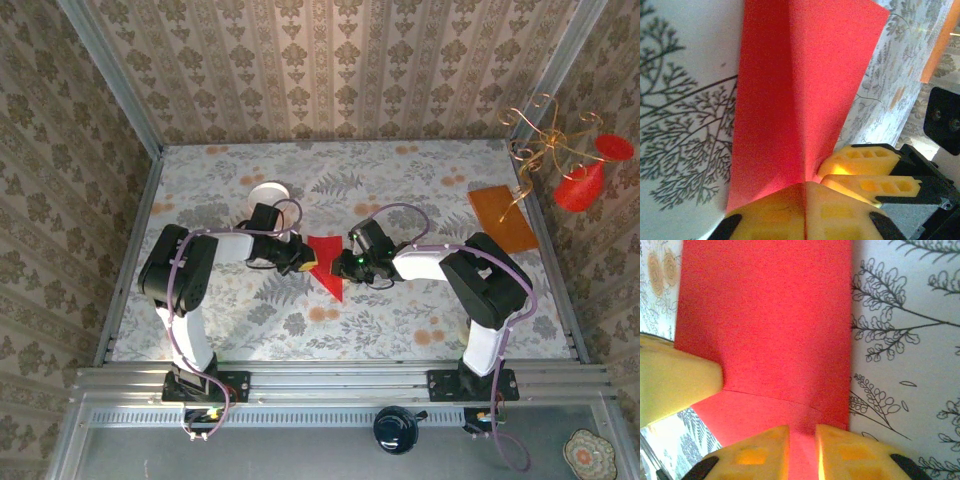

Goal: Fold a paper plane with a square sheet of paper (pick it up from the middle)
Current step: Fourth fold the wing at the center of the table.

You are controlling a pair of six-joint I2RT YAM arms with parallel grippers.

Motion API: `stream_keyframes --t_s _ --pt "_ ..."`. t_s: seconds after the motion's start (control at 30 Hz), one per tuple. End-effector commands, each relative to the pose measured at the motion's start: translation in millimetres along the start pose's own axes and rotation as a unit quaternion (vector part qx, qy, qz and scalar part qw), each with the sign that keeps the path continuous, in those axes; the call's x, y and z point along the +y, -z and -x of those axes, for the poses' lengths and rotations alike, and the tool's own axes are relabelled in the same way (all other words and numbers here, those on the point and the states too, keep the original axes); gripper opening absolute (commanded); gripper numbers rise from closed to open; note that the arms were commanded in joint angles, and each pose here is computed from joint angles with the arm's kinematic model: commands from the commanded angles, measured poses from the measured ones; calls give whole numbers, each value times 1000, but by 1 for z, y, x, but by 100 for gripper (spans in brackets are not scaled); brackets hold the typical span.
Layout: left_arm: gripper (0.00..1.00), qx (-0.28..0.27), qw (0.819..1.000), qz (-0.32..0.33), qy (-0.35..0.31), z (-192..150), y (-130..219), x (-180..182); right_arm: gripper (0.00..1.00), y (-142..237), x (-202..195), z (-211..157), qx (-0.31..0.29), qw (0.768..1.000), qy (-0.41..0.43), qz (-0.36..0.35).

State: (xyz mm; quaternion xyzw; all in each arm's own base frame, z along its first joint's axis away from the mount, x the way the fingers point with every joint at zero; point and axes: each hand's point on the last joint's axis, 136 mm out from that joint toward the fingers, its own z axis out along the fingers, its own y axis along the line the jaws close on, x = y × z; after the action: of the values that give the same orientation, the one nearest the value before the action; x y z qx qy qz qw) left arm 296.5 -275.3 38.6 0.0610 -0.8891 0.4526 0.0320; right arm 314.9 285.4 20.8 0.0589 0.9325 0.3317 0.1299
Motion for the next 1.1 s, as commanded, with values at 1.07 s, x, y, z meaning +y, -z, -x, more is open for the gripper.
stream_keyframes --t_s 1.07 --pt "5 -87 991 96 33 14 18 -24 42 16 28 -9 -125 914 324 -210"
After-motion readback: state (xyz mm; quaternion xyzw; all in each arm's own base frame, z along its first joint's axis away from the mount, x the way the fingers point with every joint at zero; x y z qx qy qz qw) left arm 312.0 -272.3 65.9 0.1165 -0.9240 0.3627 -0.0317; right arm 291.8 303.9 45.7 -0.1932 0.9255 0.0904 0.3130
